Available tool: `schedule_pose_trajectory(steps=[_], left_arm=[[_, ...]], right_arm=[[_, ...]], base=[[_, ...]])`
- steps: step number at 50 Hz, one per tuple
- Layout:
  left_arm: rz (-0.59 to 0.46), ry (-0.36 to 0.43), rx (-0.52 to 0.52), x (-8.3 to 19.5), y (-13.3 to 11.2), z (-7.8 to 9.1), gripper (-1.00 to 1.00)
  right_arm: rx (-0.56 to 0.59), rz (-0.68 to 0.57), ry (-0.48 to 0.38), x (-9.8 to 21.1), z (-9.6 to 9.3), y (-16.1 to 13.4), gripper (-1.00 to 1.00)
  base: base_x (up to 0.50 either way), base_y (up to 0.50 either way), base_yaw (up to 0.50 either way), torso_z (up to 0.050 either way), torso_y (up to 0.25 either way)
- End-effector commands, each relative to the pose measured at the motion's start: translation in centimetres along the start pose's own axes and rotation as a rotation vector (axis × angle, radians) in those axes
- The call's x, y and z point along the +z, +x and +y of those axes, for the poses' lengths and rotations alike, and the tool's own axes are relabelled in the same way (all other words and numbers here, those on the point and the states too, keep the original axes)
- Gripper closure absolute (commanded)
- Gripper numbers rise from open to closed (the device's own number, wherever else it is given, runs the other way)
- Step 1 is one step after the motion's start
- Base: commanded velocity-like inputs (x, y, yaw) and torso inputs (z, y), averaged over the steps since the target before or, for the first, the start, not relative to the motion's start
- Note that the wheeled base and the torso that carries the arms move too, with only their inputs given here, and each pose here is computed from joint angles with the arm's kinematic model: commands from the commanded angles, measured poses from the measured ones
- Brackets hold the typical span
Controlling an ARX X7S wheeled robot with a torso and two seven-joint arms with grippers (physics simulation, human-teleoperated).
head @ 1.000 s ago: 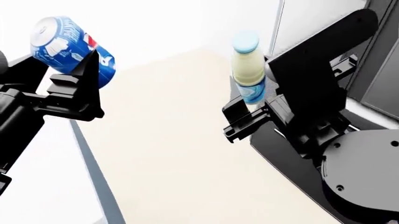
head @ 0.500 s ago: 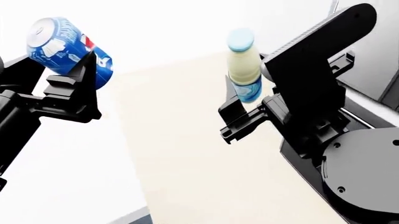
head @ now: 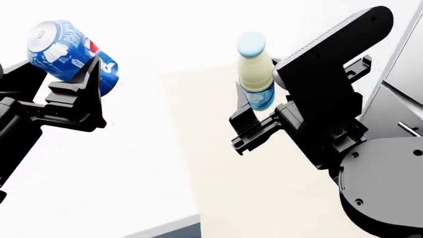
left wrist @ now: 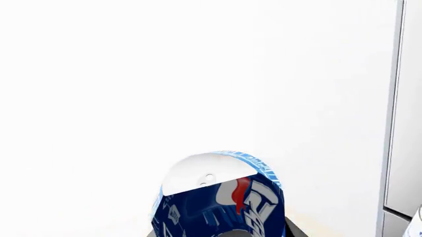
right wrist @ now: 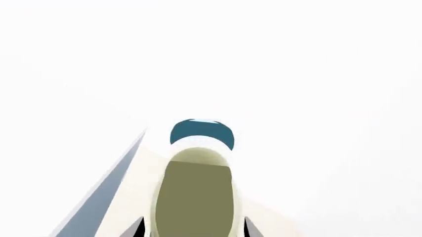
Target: Move the drinks to the dining counter.
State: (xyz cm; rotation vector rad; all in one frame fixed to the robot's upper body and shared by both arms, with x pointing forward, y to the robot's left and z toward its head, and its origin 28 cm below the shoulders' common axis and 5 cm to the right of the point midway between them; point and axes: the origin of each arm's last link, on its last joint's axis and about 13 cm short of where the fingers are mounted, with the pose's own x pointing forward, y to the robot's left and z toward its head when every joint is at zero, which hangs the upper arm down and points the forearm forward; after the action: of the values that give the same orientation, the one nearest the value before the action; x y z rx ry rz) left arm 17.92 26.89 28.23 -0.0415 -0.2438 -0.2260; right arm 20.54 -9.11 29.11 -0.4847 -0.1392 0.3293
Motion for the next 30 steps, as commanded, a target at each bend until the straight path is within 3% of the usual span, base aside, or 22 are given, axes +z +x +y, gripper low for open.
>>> schedule_pose_trajectory(steps=[1,30], left_arm=[[-0.003,-0.010,0.011,-0.15,-0.06,0.11,1.00],[-0.006,-0.012,0.017,-0.11,-0.28,0.24,1.00]], right_arm=[[-0.016,-0.016,-0.020,0.10,-0.11,0.23,1.00],[-0.014,-0.012,-0.024,0.00,-0.11,0.27,1.00]], base=[[0.00,0.00,0.50,0.000,0.000],[0.00,0.00,0.50,0.000,0.001]])
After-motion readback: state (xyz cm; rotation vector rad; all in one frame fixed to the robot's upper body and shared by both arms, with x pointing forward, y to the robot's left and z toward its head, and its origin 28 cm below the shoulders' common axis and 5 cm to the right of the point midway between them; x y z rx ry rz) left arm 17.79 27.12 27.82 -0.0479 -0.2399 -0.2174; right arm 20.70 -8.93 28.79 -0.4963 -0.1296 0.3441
